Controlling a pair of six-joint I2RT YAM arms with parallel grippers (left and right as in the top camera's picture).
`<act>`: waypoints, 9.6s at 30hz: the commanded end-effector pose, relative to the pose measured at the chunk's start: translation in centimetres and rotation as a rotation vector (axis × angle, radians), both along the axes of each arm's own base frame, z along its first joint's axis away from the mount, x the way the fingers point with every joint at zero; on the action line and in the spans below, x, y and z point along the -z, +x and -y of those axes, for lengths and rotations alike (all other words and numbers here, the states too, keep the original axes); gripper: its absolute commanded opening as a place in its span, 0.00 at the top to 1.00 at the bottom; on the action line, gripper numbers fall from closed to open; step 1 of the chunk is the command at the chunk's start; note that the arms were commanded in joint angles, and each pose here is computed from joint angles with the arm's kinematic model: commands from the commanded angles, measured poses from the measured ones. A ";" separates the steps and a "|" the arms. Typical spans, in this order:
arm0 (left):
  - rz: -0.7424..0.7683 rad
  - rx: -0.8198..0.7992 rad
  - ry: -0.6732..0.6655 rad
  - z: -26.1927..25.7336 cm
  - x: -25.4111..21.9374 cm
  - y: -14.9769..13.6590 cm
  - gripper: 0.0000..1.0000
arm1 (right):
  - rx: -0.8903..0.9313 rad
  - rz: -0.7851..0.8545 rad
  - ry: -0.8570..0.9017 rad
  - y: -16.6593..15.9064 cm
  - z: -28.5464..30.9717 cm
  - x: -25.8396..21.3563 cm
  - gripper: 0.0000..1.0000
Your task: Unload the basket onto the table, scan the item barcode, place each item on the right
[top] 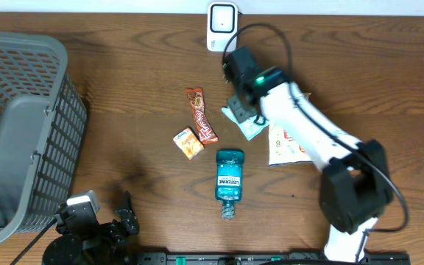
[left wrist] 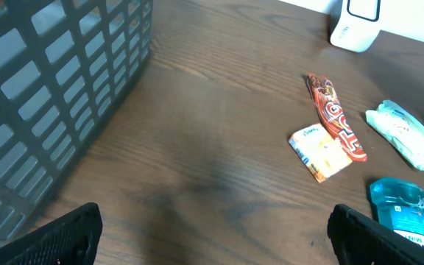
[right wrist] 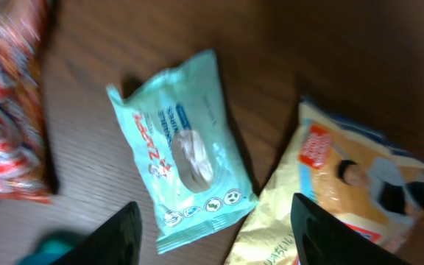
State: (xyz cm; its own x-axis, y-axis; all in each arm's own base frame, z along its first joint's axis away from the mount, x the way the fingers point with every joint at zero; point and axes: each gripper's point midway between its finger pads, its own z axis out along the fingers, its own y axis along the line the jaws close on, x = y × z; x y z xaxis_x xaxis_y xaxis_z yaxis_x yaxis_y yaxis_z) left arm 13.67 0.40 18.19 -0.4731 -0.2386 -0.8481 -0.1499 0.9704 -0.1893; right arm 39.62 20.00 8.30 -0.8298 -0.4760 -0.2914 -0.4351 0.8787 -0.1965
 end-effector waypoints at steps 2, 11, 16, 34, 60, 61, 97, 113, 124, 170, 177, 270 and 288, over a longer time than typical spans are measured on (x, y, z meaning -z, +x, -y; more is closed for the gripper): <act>0.001 0.001 -0.014 0.1 0.0 0.0 0.02 | -0.071 0.005 -0.166 -0.6 0.2 3.4 0.36; 0.002 0.001 -0.013 0.1 0.0 0.0 0.02 | -0.060 0.069 -0.325 0.9 0.8 7.8 0.37; 0.002 0.001 -0.014 0.1 0.0 0.0 0.02 | -0.075 -0.021 -0.425 -0.5 2.3 11.8 0.53; 0.002 0.001 -0.013 0.1 0.0 0.0 0.02 | -0.285 -0.442 0.415 -5.6 -5.5 -0.1 0.99; 0.001 0.001 -0.014 0.1 0.0 0.0 0.02 | -0.861 -0.319 1.323 -11.0 -5.6 -12.9 0.99; 0.001 0.001 -0.013 0.1 0.0 0.0 0.02 | -0.850 -0.304 1.360 -10.9 -6.0 -13.5 0.99; 0.002 0.001 -0.014 0.1 0.0 0.0 0.02 | -0.357 -0.639 1.370 -8.4 -5.6 -12.5 0.99; 0.002 0.001 -0.014 0.1 0.0 0.0 0.02 | -0.087 0.080 0.649 8.7 -6.1 -5.7 0.99; 0.001 0.001 -0.014 0.1 0.0 0.0 0.02 | -0.055 0.500 0.524 19.2 -7.2 -8.0 0.99; 0.001 0.001 -0.014 0.1 0.0 0.0 0.02 | 1.015 0.278 -0.201 8.3 35.3 -16.9 0.99; 0.001 0.001 -0.014 0.1 0.0 0.0 0.02 | 1.272 0.104 -0.104 4.5 46.6 -7.9 0.99; 0.001 0.001 -0.013 0.1 0.0 0.0 0.02 | 0.237 -0.662 0.304 -8.5 1.6 8.4 0.99; 0.001 0.001 -0.013 0.1 0.0 0.0 0.02 | -0.364 -0.561 1.208 -7.9 -5.0 -5.7 0.99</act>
State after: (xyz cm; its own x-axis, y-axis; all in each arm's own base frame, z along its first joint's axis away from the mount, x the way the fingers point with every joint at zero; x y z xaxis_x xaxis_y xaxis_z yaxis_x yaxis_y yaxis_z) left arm 13.67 0.36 18.20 -0.4731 -0.2412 -0.8474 -0.1489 0.9699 -0.1929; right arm 32.21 24.04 13.30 -0.8879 -0.3867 -0.2491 -0.3909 0.3488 0.8518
